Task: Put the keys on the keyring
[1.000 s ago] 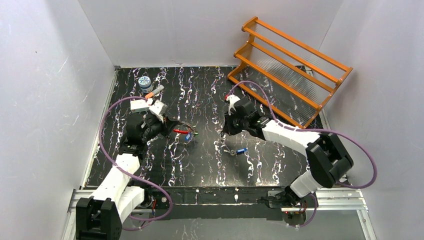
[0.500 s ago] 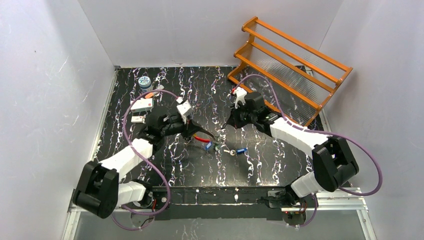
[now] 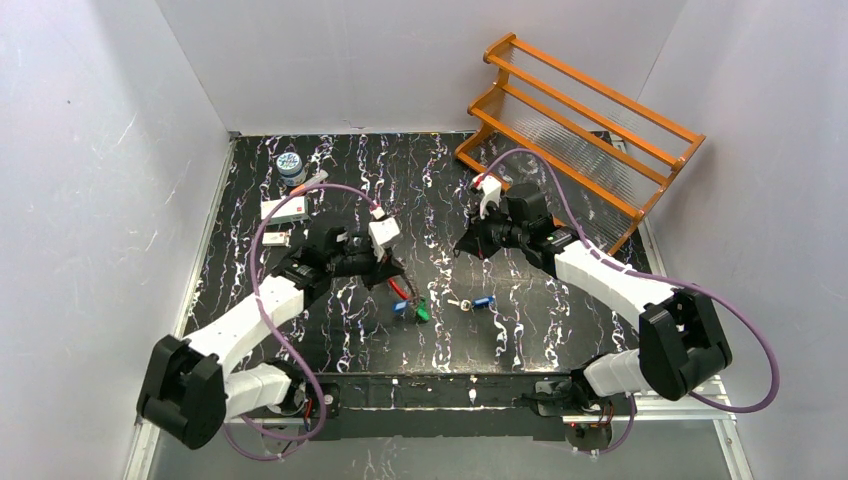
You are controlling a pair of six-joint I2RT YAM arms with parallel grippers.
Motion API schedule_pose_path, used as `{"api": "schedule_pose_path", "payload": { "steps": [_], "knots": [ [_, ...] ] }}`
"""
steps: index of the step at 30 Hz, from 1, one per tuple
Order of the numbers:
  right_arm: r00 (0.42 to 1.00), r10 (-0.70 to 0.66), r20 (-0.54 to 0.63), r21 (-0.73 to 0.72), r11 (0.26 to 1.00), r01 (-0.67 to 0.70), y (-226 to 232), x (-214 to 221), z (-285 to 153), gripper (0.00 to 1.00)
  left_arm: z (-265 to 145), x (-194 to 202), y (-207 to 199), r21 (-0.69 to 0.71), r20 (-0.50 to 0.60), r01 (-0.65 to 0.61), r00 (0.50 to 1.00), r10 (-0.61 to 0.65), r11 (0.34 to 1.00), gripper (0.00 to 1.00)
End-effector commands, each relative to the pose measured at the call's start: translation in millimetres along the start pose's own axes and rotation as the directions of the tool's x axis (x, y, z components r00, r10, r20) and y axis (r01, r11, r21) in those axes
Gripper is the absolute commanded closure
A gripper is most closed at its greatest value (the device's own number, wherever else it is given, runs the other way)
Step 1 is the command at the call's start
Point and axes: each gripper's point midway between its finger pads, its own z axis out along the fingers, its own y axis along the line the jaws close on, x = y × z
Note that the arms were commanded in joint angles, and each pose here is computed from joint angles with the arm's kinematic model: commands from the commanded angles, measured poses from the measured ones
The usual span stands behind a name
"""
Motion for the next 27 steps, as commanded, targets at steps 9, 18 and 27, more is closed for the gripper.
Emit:
{"api": "schedule_pose_path", "payload": {
  "steps": [9,18,27],
  "knots": [
    [0.999,-0.032,0.019,-0.128,0.991,0.034,19.6,-2.2,2.8,0.99,-39.6,15.4,-40.1,0.244,-0.146,-0.242,0.948,0.282,0.939,1.0],
    [0.999,0.01,-0.048,-0.191,0.981,-0.019,28.2,22.8,3.0,0.99,15.4,13.8,-37.6,0.268,-0.066,-0.086,0.992,0.107,0.96,1.0],
    [0.997,0.006,-0.082,-0.265,0.964,-0.028,40.2,41.2,-2.6,0.99,52.8,19.4,-41.6,0.218,-0.001,-0.036,0.999,0.037,0.975,1.0]
  ]
}}
